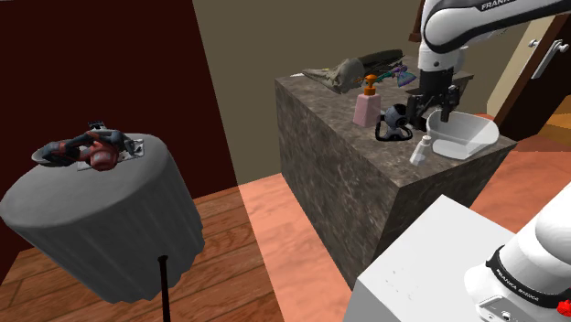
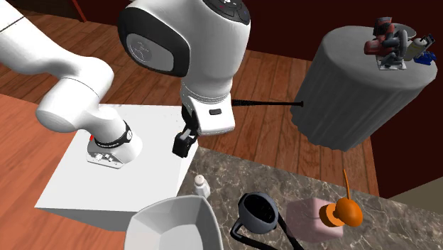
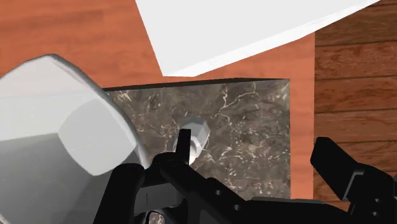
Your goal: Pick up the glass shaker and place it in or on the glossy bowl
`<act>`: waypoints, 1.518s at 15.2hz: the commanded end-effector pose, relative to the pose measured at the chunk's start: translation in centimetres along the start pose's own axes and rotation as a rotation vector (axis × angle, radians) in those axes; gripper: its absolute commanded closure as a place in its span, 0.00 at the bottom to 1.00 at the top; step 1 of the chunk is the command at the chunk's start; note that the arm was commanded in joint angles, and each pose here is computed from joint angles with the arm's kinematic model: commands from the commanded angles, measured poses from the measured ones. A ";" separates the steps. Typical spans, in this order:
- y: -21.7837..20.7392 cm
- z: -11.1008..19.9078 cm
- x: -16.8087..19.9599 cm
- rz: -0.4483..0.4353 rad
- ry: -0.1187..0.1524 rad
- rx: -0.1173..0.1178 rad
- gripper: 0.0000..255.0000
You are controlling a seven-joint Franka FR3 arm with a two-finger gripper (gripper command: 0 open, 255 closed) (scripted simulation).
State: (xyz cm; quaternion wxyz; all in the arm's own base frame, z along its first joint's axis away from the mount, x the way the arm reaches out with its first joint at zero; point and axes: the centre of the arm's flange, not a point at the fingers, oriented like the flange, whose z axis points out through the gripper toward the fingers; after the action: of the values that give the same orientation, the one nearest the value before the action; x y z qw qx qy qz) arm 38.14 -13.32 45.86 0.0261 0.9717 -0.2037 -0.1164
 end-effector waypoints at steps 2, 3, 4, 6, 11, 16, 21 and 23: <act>2.0 2.3 3.3 0.063 -0.025 0.003 0.00; 2.7 3.0 4.3 0.084 -0.033 0.005 0.00; 3.5 3.8 5.2 0.105 -0.042 0.006 0.00; 4.9 5.1 6.9 0.142 -0.057 0.008 0.00; 4.9 7.7 6.7 0.142 -0.057 0.008 0.00; 4.8 9.1 6.7 0.142 -0.057 0.008 0.00; 4.8 9.1 6.7 0.142 -0.057 0.008 0.00; 4.5 9.0 6.6 0.142 -0.057 0.008 1.00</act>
State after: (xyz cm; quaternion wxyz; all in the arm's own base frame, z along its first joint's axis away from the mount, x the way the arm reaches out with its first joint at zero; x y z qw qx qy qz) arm 40.25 -20.29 37.42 0.0257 0.9518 -0.2735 -0.1363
